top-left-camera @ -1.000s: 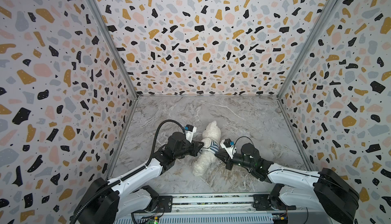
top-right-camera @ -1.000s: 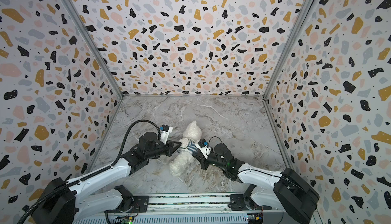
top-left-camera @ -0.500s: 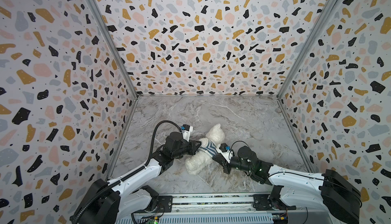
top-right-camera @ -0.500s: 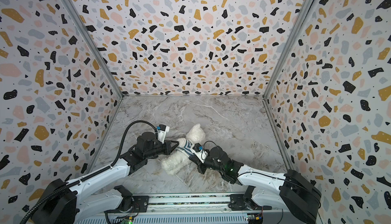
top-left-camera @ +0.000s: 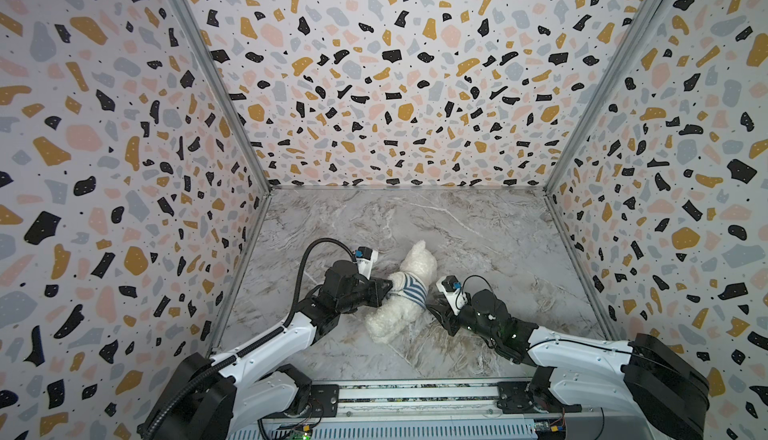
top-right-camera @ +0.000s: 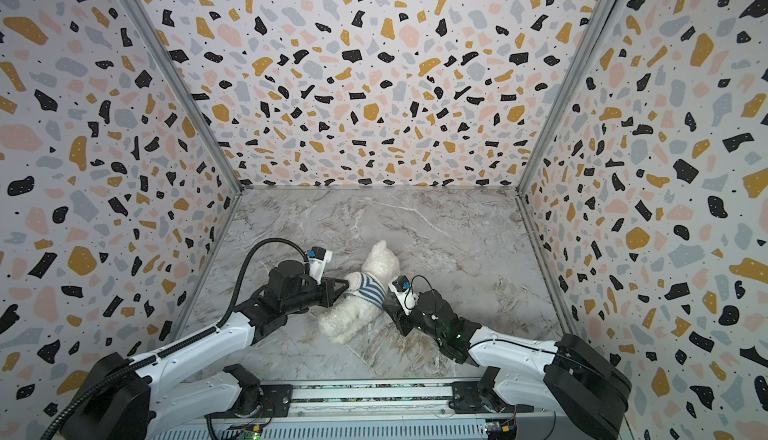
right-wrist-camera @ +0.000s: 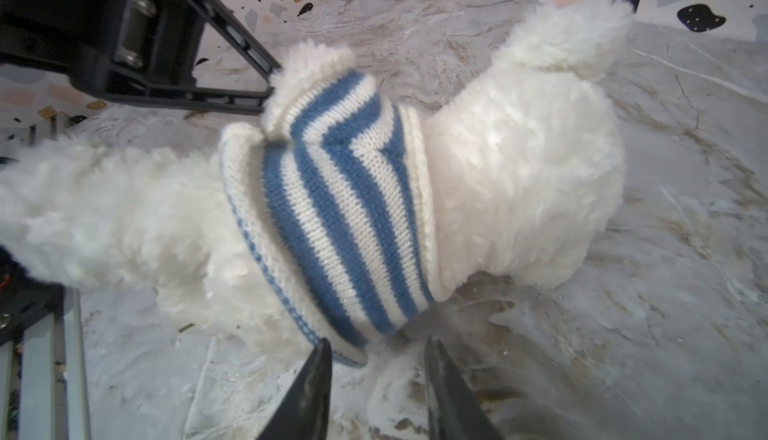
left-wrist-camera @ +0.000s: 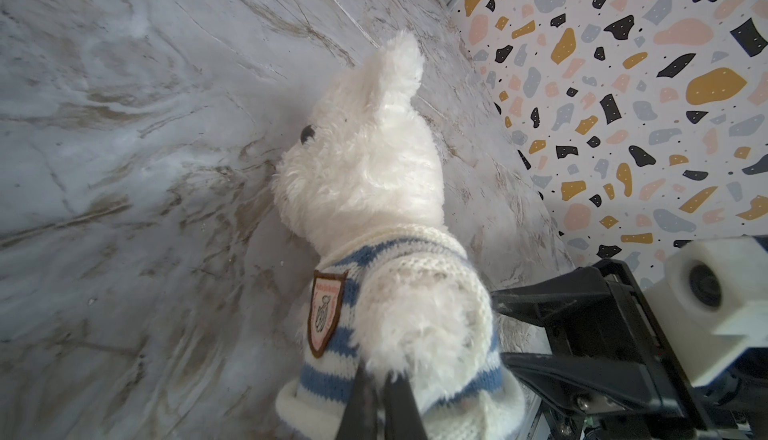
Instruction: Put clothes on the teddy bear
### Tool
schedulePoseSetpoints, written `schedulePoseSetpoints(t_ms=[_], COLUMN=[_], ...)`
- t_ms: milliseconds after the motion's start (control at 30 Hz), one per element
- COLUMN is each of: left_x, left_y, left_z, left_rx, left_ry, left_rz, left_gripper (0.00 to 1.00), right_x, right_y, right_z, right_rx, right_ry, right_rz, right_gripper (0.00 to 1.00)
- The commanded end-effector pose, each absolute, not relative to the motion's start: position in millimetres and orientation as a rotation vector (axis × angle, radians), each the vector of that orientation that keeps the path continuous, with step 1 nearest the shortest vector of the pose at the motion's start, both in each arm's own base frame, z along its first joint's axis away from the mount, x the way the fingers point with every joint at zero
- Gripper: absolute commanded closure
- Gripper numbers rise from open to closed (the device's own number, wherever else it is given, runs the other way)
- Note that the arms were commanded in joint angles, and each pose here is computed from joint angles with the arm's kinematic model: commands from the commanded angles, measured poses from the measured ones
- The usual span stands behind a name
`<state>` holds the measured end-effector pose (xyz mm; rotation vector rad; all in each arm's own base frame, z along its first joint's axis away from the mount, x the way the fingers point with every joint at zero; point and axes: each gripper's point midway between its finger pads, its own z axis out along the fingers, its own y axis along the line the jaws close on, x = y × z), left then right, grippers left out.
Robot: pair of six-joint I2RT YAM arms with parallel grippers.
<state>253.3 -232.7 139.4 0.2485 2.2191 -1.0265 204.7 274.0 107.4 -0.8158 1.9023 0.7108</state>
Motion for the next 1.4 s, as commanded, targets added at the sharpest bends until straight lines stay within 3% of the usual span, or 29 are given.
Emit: schedulePoseSetpoints(t_ms=[0,533,867,1133,1367], left_x=[254.5,254.7,258.7,262.5,264.5], left_y=[-234.0,-235.5,-236.2,-232.4,-228.2], left_z=[148.4,154.2,154.8,157.8,163.6], left_rx=[0.281,0.278,0.259,0.193,0.146], left_ry=[2.192,2.180,2.179,2.150,2.108], left_rz=[-1.030,-1.050,-1.050,-1.059,-1.067], left_gripper=[1.00,1.00,1.00,1.00,1.00], right_x=[204.4,193.7,178.5,154.4,161.0], right_y=[284.4,310.3,314.7,317.2,322.7], right_z=[119.6,112.5,112.1,114.4,108.5], right_rx=[-0.849,-0.988,-1.047,-1.134,-1.122], right_ry=[1.826,1.769,1.736,1.699,1.739], right_rz=[0.752,0.850,0.861,0.923,0.913], right_gripper=[0.63,0.73,1.00,1.00,0.97])
